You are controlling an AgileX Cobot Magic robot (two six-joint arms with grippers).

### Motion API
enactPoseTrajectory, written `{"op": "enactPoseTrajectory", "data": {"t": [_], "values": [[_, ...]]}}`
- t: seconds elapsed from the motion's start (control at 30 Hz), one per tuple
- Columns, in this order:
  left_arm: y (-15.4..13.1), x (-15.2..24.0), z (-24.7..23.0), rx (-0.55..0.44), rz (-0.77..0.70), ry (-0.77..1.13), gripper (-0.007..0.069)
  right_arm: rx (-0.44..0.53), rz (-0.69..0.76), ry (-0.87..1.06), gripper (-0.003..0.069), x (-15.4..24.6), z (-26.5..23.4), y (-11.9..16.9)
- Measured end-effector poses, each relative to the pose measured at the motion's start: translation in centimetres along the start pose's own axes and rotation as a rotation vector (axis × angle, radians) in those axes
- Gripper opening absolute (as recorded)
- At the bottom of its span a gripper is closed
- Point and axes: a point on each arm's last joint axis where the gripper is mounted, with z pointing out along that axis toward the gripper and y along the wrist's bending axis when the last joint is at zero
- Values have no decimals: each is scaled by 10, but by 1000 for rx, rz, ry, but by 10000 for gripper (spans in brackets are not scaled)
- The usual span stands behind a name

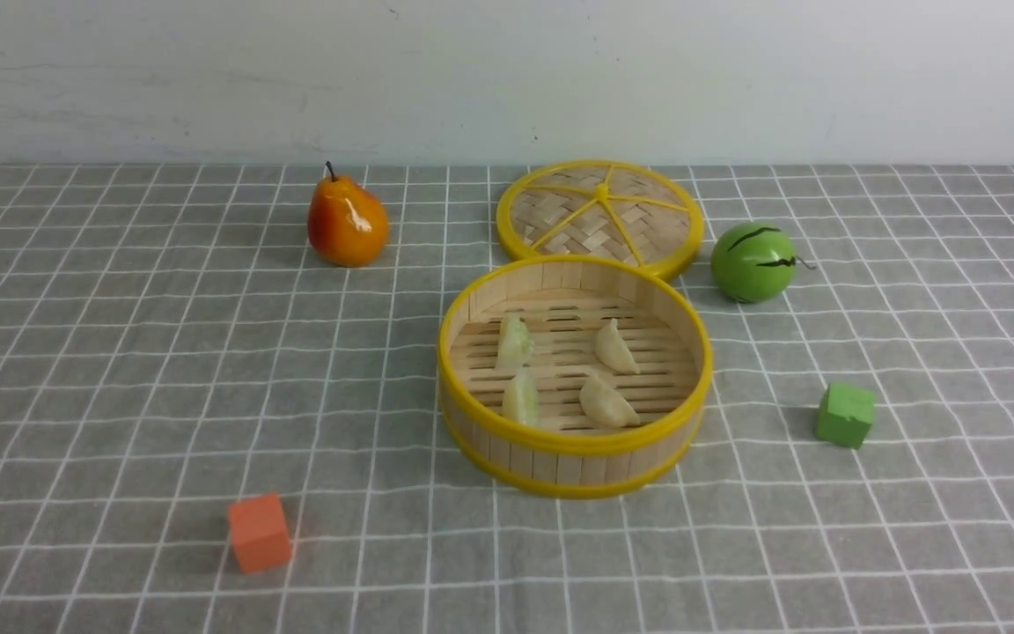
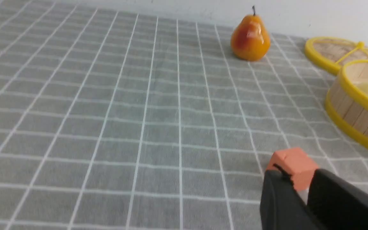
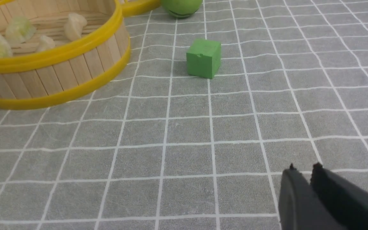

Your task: Put the dumplings into the steamer on the table with the grey tablecloth.

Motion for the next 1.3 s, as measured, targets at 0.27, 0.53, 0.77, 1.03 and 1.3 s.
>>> {"op": "enactPoseTrajectory", "data": {"t": [0.27,0.53,0.77,1.03,1.3], "values": [[2,20,3,-6,69,117,140,0,0,0,82,0,0,0],[2,21,3,-4,77,118,84,0,0,0,91,0,0,0],[2,21,3,-4,78,118,-14,0,0,0,97,0,0,0],[2,20,3,-4,87,117,-14,0,0,0,108,0,0,0],[2,20,3,-4,88,117,-14,0,0,0,117,0,0,0]]}}
